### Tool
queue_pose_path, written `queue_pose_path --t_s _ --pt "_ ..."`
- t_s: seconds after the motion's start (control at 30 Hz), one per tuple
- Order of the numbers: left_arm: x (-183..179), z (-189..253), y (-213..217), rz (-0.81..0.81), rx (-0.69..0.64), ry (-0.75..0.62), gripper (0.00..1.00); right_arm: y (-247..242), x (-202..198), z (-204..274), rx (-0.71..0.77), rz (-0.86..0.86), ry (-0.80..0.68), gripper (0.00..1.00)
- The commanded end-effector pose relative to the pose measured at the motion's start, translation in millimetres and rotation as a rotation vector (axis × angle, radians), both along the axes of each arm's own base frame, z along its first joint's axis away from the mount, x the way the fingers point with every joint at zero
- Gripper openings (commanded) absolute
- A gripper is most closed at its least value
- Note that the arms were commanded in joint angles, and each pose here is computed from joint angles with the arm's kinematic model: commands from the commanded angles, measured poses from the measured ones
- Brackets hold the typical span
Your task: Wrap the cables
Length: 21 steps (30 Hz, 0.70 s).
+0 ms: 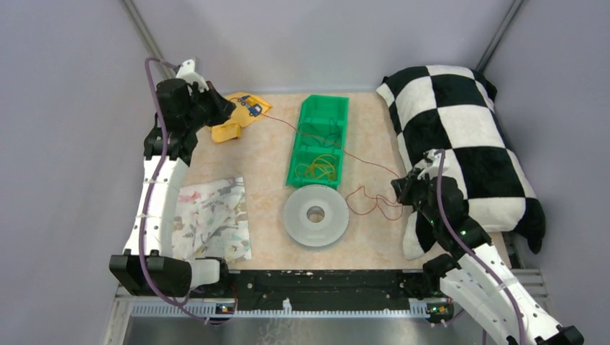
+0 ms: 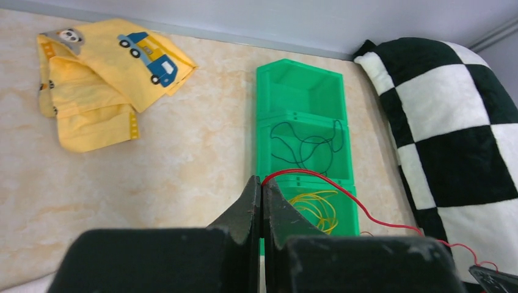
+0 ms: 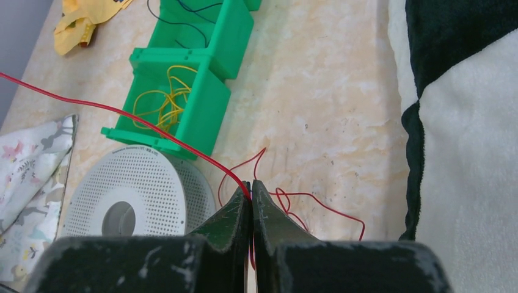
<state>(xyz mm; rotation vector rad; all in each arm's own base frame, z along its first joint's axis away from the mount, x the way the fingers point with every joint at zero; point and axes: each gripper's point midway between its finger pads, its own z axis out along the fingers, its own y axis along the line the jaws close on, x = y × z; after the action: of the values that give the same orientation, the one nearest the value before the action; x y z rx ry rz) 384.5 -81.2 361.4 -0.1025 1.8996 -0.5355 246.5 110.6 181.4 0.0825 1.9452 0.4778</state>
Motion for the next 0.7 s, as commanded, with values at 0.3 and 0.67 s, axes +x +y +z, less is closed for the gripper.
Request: queue_pose_path --t_s 0.3,0.67 --pt "-23 12 -40 -0.342 -0.048 -0.119 0.0 -4 5 -7 -0.09 0.012 0.075 0.0" --pt "-90 30 -202 -0.659 0.069 -0.244 0.0 24 -12 50 -0.056 0.229 -0.026 0.62"
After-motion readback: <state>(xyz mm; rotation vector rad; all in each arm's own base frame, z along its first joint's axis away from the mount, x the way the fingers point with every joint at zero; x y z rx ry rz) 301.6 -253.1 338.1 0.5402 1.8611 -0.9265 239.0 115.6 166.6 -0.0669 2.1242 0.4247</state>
